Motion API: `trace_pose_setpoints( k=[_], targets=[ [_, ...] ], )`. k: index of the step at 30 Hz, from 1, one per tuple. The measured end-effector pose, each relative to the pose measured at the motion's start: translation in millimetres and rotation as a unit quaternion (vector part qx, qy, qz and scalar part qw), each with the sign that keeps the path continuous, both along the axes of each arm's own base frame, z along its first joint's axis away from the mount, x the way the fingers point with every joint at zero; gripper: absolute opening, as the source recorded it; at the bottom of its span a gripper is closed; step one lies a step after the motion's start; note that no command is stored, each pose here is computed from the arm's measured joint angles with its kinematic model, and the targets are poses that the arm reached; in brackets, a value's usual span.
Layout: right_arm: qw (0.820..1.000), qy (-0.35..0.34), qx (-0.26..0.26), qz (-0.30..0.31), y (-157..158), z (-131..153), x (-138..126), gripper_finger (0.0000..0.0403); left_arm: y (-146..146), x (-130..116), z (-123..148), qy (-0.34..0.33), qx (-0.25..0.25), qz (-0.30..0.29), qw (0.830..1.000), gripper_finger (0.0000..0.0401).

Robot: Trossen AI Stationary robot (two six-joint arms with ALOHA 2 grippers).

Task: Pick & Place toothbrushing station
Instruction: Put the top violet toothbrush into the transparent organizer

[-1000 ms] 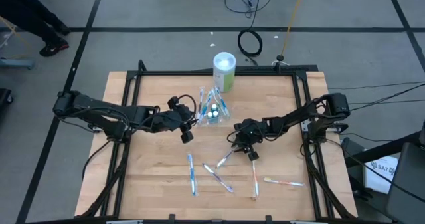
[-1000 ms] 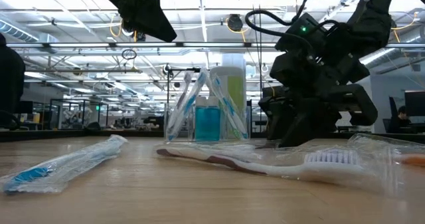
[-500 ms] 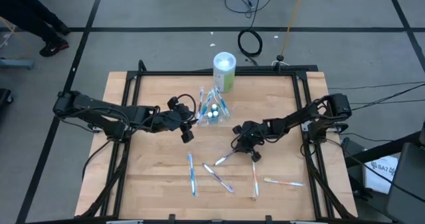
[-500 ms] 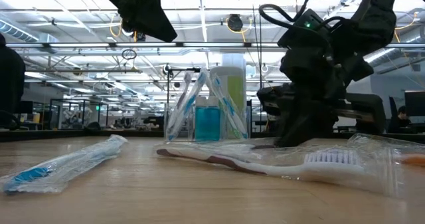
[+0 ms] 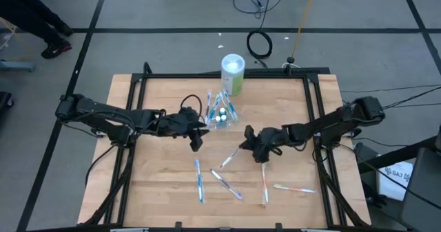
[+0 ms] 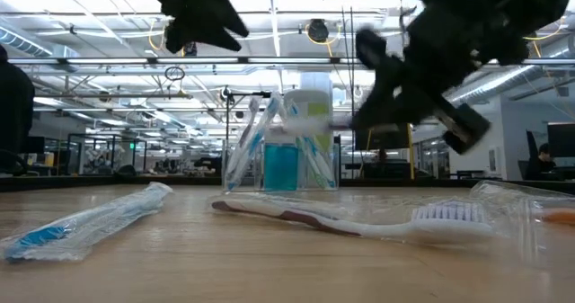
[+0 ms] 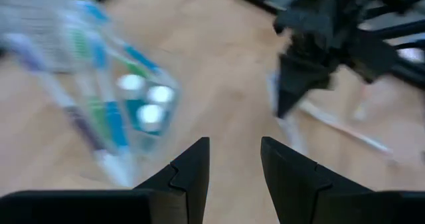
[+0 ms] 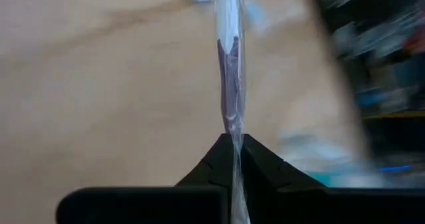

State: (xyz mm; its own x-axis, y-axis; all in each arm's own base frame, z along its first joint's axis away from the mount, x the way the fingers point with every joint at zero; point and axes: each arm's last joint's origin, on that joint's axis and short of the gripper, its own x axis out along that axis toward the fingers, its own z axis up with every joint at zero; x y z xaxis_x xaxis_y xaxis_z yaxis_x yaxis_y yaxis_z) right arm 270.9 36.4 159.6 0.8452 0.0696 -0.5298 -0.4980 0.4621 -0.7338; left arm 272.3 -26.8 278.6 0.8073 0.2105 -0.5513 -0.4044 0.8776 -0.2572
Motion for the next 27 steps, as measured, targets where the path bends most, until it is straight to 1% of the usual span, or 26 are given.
trace_pose_setpoints(
  k=[2, 3, 5, 7, 10, 12, 14, 15, 17, 19, 21, 23, 27],
  targets=[
    [0.996, -0.044, -0.072, 0.008, 6, 10, 1, 0.0009, -2, 4, 1, -0.015, -0.017, -0.023, 0.999, 0.0141],
    [0.993, -0.067, -0.100, 0.009, 8, 14, 2, 0.0012, -3, 6, 1, -0.019, -0.022, -0.033, 0.999, 0.0141],
    [0.984, -0.106, -0.140, 0.010, 11, 21, 5, 0.0016, -5, 13, 1, -0.043, -0.034, -0.042, 0.998, 0.0141],
    [0.978, -0.136, -0.160, 0.013, 11, 27, 6, 0.0017, -5, 18, -3, -0.043, -0.036, -0.047, 0.997, 0.0141],
    [0.971, -0.168, -0.167, 0.021, 12, 33, 8, 0.0013, -6, 30, -12, -0.048, -0.042, -0.052, 0.997, 0.0141],
    [0.970, -0.174, -0.169, 0.021, 12, 34, 8, 0.0011, -5, 36, -20, -0.042, -0.053, -0.060, 0.996, 0.0143],
    [0.970, -0.171, -0.169, 0.019, 11, 34, 8, 0.0011, -3, 43, -24, -0.054, -0.073, -0.068, 0.994, 0.0152],
    [0.971, -0.170, -0.169, 0.018, 10, 34, 8, 0.0011, -2, 45, -27, -0.049, -0.080, -0.073, 0.993, 0.0158],
    [0.972, -0.160, -0.170, 0.019, 10, 32, 8, 0.0011, 0, 54, -32, -0.065, -0.097, -0.092, 0.989, 0.0175],
    [0.973, -0.155, -0.171, 0.020, 10, 31, 8, 0.0011, 3, 58, -38, -0.059, -0.116, -0.101, 0.986, 0.0195],
    [0.973, -0.155, -0.172, 0.020, 10, 31, 8, 0.0011, 4, 65, -45, -0.065, -0.125, -0.110, 0.984, 0.0215],
    [0.972, -0.157, -0.172, 0.020, 10, 31, 8, 0.0011, 5, 68, -54, -0.049, -0.133, -0.116, 0.983, 0.0232],
    [0.971, -0.160, -0.175, 0.017, 8, 32, 8, 0.0011, 3, 74, -66, -0.039, -0.145, -0.127, 0.981, 0.0251]
  ],
)
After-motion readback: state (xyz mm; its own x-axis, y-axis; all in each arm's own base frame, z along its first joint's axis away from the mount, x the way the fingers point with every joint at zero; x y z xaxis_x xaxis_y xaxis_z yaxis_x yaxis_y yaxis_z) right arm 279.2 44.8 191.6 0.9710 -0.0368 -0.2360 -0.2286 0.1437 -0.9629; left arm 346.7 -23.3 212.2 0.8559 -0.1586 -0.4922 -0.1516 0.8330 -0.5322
